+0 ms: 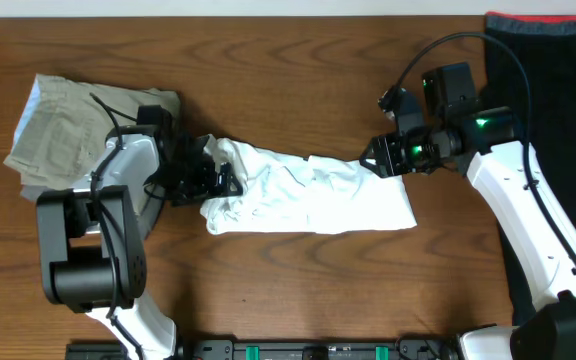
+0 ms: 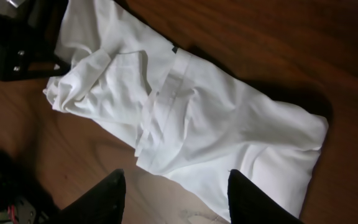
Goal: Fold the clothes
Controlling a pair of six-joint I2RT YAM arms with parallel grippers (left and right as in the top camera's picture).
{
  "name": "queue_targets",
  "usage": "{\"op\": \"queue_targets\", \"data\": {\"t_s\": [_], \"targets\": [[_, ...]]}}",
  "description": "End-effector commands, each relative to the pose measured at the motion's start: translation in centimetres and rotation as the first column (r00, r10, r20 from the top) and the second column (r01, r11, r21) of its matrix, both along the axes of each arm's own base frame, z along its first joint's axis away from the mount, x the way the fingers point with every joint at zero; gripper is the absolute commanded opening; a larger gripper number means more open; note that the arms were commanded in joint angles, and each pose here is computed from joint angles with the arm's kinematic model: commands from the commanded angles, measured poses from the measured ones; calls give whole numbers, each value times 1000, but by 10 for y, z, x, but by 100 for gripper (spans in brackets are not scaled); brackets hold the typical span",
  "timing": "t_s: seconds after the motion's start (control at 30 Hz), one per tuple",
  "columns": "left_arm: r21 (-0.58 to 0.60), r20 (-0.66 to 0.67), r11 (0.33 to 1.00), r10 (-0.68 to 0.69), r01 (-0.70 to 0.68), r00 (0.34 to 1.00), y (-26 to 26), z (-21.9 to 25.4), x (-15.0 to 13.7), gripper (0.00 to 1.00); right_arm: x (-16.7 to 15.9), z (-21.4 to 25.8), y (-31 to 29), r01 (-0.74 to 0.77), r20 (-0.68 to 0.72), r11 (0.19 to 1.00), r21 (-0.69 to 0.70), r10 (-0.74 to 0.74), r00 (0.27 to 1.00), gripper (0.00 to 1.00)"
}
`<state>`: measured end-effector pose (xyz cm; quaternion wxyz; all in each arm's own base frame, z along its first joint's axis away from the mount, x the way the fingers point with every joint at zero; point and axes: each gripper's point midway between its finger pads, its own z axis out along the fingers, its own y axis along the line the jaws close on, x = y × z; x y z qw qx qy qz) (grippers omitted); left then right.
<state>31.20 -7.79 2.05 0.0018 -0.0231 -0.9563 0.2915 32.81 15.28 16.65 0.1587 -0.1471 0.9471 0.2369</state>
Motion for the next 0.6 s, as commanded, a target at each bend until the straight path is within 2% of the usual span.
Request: {"op": "queue_targets", "data": {"t_s": [0.0,0.3,0.47,0.53,0.57], "targets": [[-84,-21,995,-47,45,999,-12,-8,-9,98,3,5,-3,-6,25,1000,-4,7,1000,51],[-86,-13,994,-70,68,997,-13,-15,-13,100,5,6,-2,-6,37,1000,-1,6,999,51],[-87,-14,993,-85,84,996,-18,-19,-18,90,7,7,-2,-6,44,1000,0,6,999,50],[-87,-13,991,-103,101,995,-23,-20,-20,83,7,7,-2,-6,46,1000,1,6,999,50],[-86,-10,990,-112,110,994,-26,-20,-20,75,7,7,-2,-6,47,1000,1,6,999,50]]}}
